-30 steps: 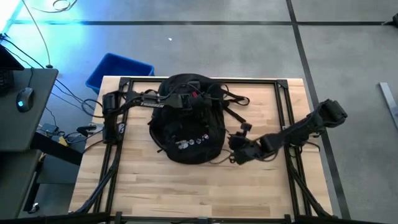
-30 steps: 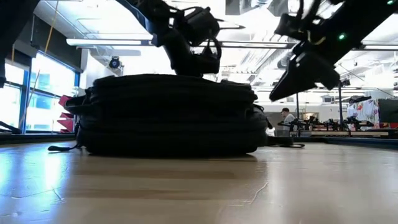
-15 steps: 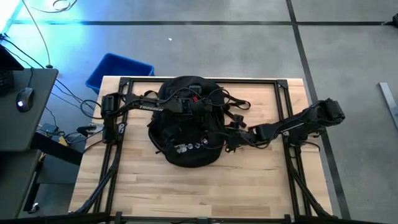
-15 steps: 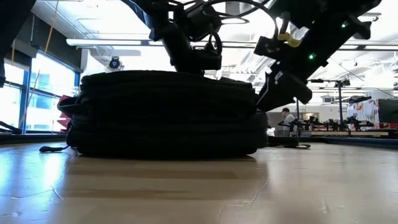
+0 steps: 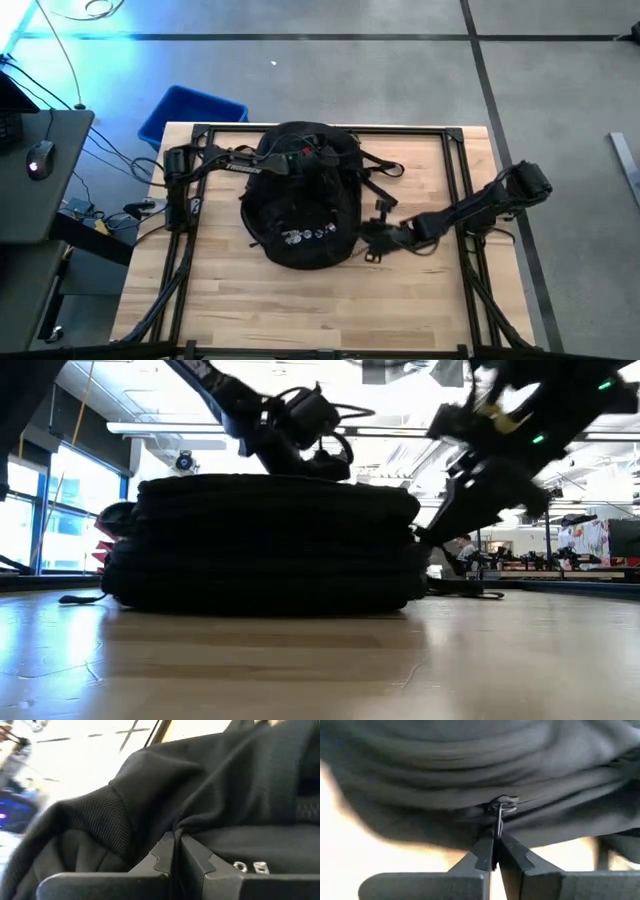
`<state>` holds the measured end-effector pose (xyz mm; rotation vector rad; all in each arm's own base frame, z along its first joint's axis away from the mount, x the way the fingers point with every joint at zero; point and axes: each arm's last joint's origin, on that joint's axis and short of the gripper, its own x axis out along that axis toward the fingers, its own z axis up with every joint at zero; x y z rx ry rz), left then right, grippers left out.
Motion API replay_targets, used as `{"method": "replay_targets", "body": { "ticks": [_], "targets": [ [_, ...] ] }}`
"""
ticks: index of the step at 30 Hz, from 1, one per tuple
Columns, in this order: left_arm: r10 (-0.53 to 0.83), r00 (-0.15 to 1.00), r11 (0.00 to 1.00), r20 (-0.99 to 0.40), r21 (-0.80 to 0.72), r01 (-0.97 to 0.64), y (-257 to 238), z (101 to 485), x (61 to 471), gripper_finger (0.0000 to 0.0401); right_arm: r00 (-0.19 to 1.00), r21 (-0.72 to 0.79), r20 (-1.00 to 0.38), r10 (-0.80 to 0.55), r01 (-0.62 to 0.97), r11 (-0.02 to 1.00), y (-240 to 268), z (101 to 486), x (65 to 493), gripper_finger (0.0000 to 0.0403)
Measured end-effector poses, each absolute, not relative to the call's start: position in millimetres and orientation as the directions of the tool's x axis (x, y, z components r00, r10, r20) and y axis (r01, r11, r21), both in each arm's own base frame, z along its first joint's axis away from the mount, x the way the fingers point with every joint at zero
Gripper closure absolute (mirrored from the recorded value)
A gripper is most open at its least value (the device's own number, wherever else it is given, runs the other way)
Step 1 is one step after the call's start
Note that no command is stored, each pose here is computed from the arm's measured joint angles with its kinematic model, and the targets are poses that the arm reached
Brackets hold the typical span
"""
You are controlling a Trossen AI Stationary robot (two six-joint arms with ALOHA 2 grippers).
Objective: Unpack backpack
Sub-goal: Close the black backpack
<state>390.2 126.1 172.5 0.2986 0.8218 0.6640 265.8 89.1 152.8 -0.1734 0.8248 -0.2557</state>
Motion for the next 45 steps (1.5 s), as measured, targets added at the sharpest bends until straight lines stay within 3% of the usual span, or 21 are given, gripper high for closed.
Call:
{"method": "replay_targets", "body": {
  "ticks": [5,9,14,17,20,28,35,41,45],
  "targets": [
    [0.630,0.561,0.775,-0.537,0.384,-0.502,141.0,154.6,395.5,0.0401,0.736,-0.131,-0.652,-0.183,0.128,0.983,117.6,156.4,264.2,0.0401],
    [0.637,0.580,0.770,-0.507,0.379,-0.514,142.5,155.5,397.5,0.0401,0.799,-0.101,-0.574,-0.179,0.148,0.984,128.1,154.4,271.8,0.0402],
    [0.686,0.550,0.710,-0.477,0.604,-0.363,110.9,192.1,390.0,0.0401,0.823,-0.070,-0.533,-0.197,0.189,0.979,132.6,143.0,280.7,0.0403],
    [0.738,0.519,0.591,-0.431,0.784,-0.189,76.3,223.8,380.5,0.0401,0.830,-0.052,-0.529,-0.177,0.177,0.983,135.4,136.8,284.6,0.0403],
    [0.766,0.500,0.493,-0.405,0.868,-0.051,38.6,244.3,367.9,0.0401,0.836,-0.039,-0.525,-0.159,0.162,0.986,136.7,134.9,286.1,0.0403],
    [0.607,0.575,0.655,-0.549,0.755,0.030,-56.6,248.2,333.4,0.0401,0.881,0.064,-0.456,-0.129,0.176,0.982,140.3,142.6,290.6,0.0403],
    [0.702,0.524,0.635,-0.482,0.757,-0.155,-81.9,224.0,314.0,0.0385,0.874,0.074,-0.458,-0.161,0.218,0.973,140.9,141.4,288.6,0.0403],
    [0.737,0.433,0.669,-0.519,0.652,-0.357,-26.2,183.2,318.6,0.0353,0.855,0.061,-0.515,-0.070,0.117,0.991,157.8,138.0,277.4,0.0403],
    [0.763,0.398,0.647,-0.510,0.587,-0.487,20.1,168.7,327.2,0.0369,0.790,0.057,-0.612,-0.047,0.103,0.993,171.2,140.5,269.9,0.0403]
  ]
}}
